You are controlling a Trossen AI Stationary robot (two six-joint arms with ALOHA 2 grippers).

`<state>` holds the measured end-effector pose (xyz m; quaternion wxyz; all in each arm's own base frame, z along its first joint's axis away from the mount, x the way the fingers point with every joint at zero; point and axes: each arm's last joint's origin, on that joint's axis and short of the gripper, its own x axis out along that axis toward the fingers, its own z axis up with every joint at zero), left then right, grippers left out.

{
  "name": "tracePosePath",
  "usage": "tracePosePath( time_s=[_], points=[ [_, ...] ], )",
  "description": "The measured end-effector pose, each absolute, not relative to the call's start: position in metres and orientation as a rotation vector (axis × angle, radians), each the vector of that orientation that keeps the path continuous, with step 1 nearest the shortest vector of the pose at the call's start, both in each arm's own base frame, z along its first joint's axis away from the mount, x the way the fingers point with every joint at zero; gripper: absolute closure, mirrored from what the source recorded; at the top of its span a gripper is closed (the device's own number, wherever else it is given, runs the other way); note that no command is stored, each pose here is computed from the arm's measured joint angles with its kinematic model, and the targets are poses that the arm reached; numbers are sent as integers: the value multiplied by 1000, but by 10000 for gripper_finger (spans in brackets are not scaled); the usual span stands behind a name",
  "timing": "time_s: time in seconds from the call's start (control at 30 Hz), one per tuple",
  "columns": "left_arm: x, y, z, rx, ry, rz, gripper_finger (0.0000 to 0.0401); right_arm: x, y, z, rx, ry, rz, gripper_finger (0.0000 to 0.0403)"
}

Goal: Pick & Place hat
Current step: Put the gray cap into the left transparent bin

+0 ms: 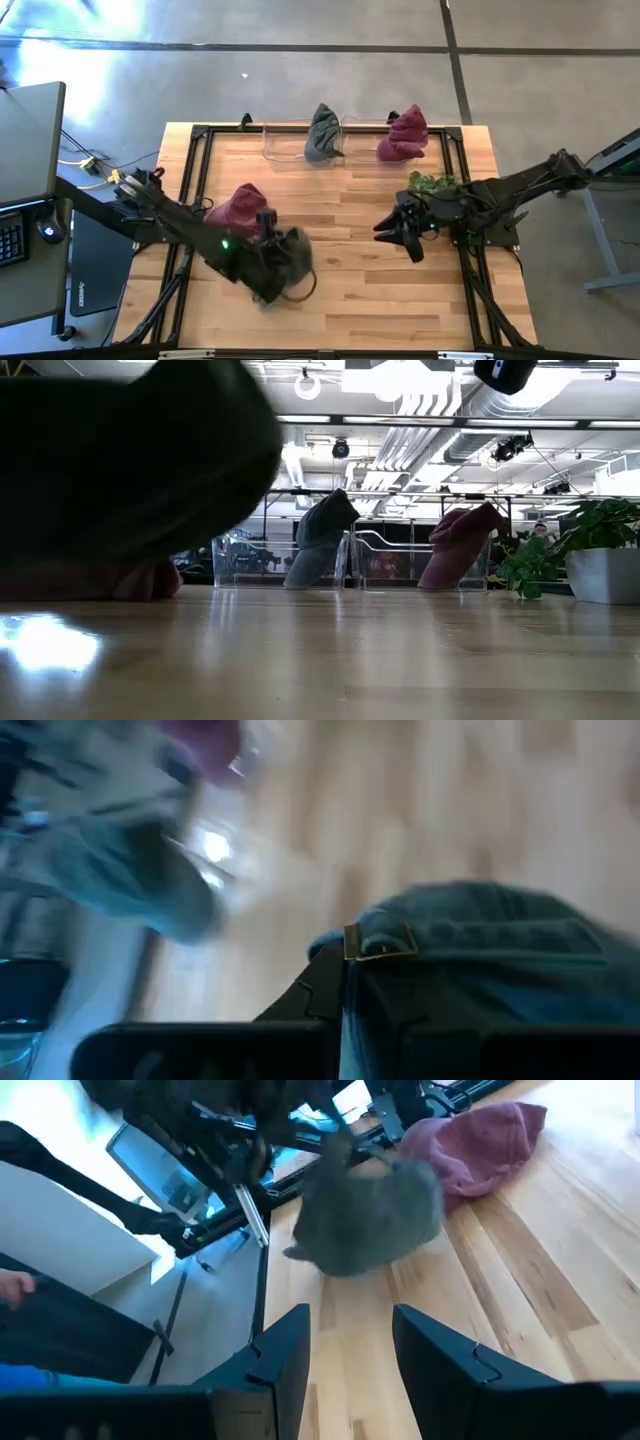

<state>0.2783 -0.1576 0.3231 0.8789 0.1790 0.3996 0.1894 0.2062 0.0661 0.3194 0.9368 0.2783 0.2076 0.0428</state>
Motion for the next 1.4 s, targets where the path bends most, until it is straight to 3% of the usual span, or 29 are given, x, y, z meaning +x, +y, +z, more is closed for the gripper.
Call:
tracePosePath(
  time_s=[0.23, 0.4, 0.5, 0.7, 0.9, 1.13, 1.4],
  points=[
    [280, -132, 413, 373, 639, 428, 396, 209, 77, 337, 501, 215, 116, 263],
    [271, -114, 447, 402, 578, 431, 398, 209, 78, 369, 310, -80, 168, 263],
    [259, -104, 464, 366, 511, 405, 399, 209, 73, 393, 234, -152, 145, 263],
    [249, -83, 478, 337, 392, 377, 400, 213, 68, 437, 93, -104, 104, 256],
    [253, -80, 488, 342, 268, 251, 401, 224, 67, 453, -12, 102, 76, 228],
    [269, -83, 467, 372, 303, 28, 401, 227, 65, 452, -80, 349, 67, 189],
    [326, -82, 377, 445, 577, -76, 401, 223, 64, 447, -3, 418, 58, 182]
  ],
)
